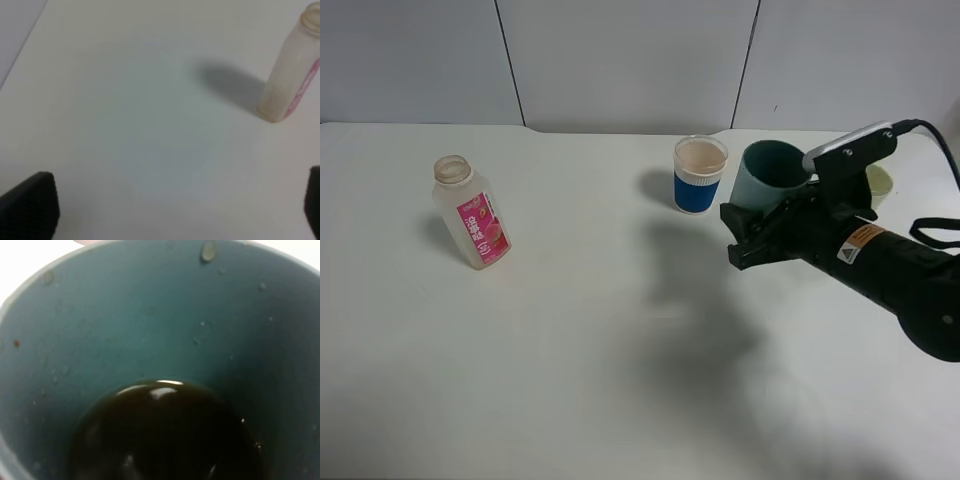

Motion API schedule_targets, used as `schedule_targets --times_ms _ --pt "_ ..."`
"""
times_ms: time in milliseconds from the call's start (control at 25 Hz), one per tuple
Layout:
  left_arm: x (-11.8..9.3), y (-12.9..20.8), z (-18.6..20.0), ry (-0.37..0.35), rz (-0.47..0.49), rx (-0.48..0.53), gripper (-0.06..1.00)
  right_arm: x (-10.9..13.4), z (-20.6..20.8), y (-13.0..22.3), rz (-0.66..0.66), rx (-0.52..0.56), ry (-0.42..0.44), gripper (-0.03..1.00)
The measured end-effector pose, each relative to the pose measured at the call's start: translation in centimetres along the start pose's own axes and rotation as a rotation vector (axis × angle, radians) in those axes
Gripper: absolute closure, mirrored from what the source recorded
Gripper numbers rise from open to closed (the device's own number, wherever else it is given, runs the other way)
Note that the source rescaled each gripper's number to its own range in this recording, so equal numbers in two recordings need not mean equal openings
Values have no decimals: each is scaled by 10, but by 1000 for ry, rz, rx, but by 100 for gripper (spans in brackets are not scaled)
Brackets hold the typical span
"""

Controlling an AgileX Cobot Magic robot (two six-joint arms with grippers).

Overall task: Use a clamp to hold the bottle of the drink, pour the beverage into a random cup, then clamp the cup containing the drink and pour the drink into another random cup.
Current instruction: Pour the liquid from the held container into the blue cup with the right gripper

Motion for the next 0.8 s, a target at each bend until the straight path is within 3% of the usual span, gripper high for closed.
schedule_targets --times_ms 240,800 --pt "0 0 0 0 0 0 -6 -3 19 -19 -110 37 -13 97" --pt "0 0 0 0 0 0 -6 -5 13 -89 -133 179 -91 97"
Point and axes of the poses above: a point on each arm's last joint axis where the gripper is mounted, z pointing back along that axis away from the gripper, x along the wrist's bending axis when the last joint is at zero, y = z × x, the point moved 3 cm from there along -z, pointing out along that axis toward the gripper, and after that the axes turned 2 degrees about z, right-handed, at the moved point
